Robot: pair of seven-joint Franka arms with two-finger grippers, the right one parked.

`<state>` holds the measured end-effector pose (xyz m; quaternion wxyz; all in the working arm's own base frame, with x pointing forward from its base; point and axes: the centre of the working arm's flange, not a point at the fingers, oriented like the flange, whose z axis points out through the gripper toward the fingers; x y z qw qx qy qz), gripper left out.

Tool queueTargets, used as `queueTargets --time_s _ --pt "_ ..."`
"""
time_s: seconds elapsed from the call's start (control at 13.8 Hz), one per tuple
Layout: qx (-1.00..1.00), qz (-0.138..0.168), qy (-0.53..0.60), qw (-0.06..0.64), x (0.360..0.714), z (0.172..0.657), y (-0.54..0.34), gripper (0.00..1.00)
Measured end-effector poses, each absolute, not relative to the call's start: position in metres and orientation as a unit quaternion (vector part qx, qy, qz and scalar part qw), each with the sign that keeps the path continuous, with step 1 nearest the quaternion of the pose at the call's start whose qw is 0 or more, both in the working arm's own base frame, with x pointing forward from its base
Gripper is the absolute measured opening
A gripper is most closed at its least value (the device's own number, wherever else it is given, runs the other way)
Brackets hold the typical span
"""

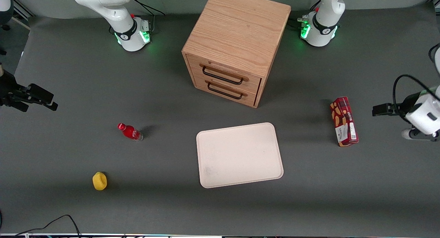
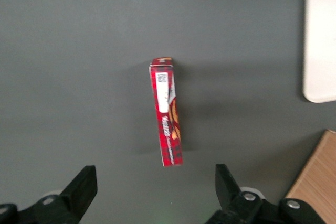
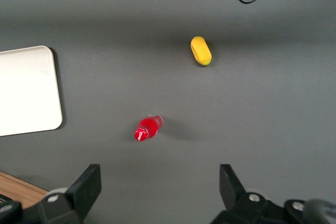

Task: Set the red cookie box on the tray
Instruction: 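Move the left gripper down over the upright red cookie box, then close the left gripper on the red cookie box and lift it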

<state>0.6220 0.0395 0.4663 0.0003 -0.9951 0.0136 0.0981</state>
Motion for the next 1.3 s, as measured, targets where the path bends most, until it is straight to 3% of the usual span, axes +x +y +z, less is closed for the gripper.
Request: queueTargets --time_s 0.29,0.43,0.8,1.3 --pt "-0.996 0.089 0.003 -0.006 0.605 0.360 0.048 1.00" --pt "-0.996 0.093 0.004 -0.006 0.597 0.339 0.041 1.00" --pt "-0.998 0.068 -0.001 -0.003 0.567 0.277 0.041 0.98" --pt "-0.997 0.072 0.006 -0.003 0.559 0.266 0.032 0.21"
